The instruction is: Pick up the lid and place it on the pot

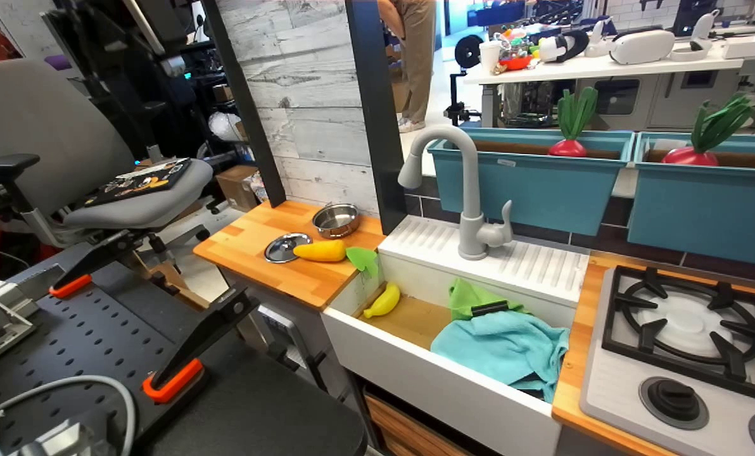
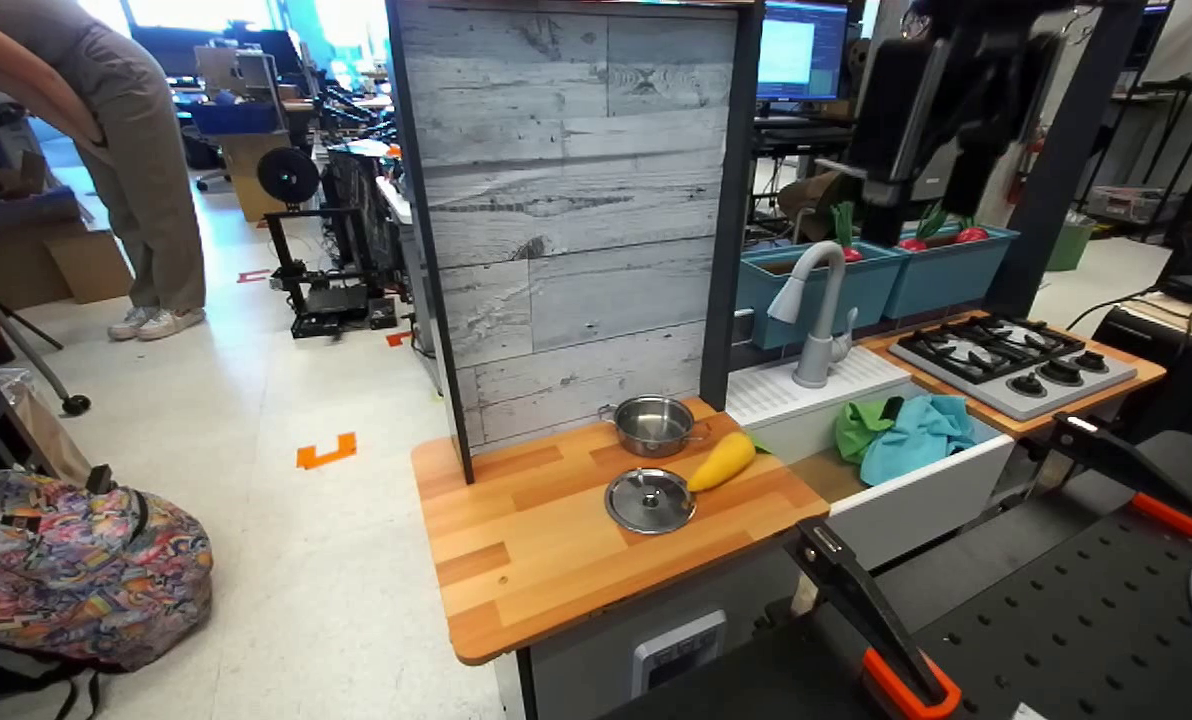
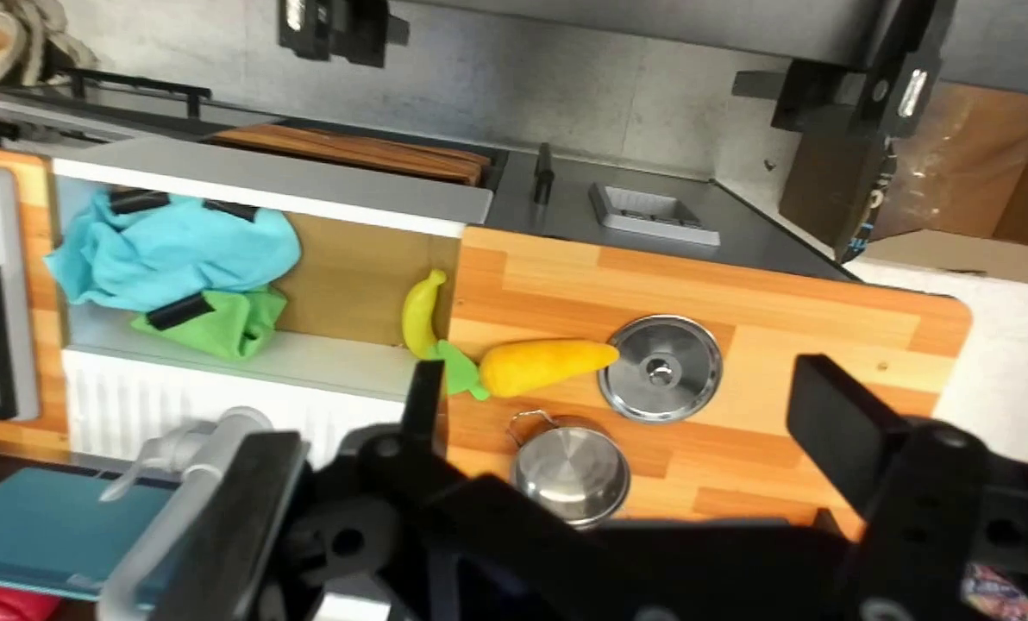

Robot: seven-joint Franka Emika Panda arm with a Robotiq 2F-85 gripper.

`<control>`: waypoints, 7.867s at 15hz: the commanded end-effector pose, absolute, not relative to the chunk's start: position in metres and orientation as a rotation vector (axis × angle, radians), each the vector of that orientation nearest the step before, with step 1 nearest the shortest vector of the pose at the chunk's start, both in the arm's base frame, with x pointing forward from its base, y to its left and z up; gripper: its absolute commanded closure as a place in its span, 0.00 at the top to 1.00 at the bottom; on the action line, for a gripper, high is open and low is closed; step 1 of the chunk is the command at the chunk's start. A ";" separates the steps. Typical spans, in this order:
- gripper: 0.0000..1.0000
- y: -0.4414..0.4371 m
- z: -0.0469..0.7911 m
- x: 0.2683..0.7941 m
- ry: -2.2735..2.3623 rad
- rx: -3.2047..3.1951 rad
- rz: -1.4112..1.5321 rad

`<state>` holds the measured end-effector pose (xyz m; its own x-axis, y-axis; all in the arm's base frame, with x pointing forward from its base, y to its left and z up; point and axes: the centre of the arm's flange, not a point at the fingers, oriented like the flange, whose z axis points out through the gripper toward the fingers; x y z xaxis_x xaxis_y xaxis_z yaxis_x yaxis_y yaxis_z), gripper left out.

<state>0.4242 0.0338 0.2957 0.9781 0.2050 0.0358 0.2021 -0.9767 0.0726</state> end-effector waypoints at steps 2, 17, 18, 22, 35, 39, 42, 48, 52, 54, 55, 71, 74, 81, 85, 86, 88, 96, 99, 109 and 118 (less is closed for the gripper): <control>1.00 0.064 0.215 0.494 0.443 3.143 -0.013; 1.00 0.123 0.053 0.587 0.450 3.155 -0.248; 1.00 0.128 0.047 0.590 0.437 3.140 -0.256; 1.00 0.144 0.028 0.599 0.390 3.083 -0.284; 0.66 0.157 -0.016 0.614 0.371 3.013 -0.380; 0.34 0.157 -0.015 0.620 0.375 3.012 -0.387; 0.12 0.156 -0.013 0.623 0.374 3.011 -0.384; 0.05 0.156 -0.006 0.627 0.425 3.012 -0.406; 0.05 0.161 0.007 0.617 0.540 2.979 -0.401; 0.05 0.161 0.014 0.613 0.569 2.965 -0.391; 0.05 0.161 0.016 0.612 0.575 2.959 -0.380; 0.05 0.112 0.066 0.604 0.334 3.020 -0.092; 0.05 0.099 0.072 0.617 0.297 3.033 -0.093; 0.05 0.084 0.072 0.642 0.222 3.057 -0.095; 0.05 0.081 0.067 0.654 0.201 3.080 -0.122; 0.05 0.080 0.065 0.656 0.201 3.093 -0.137; 0.05 0.080 0.060 0.661 0.170 3.106 -0.155; 0.05 0.083 0.041 0.666 0.042 3.118 -0.192; 0.05 0.083 0.039 0.667 -0.015 3.117 -0.178; 0.05 0.090 0.035 0.663 -0.214 3.081 -0.070; 0.05 0.086 0.029 0.668 -0.386 3.034 0.041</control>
<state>0.6603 0.0872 0.0355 0.9758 -0.2185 0.0108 -0.2187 -0.9730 0.0741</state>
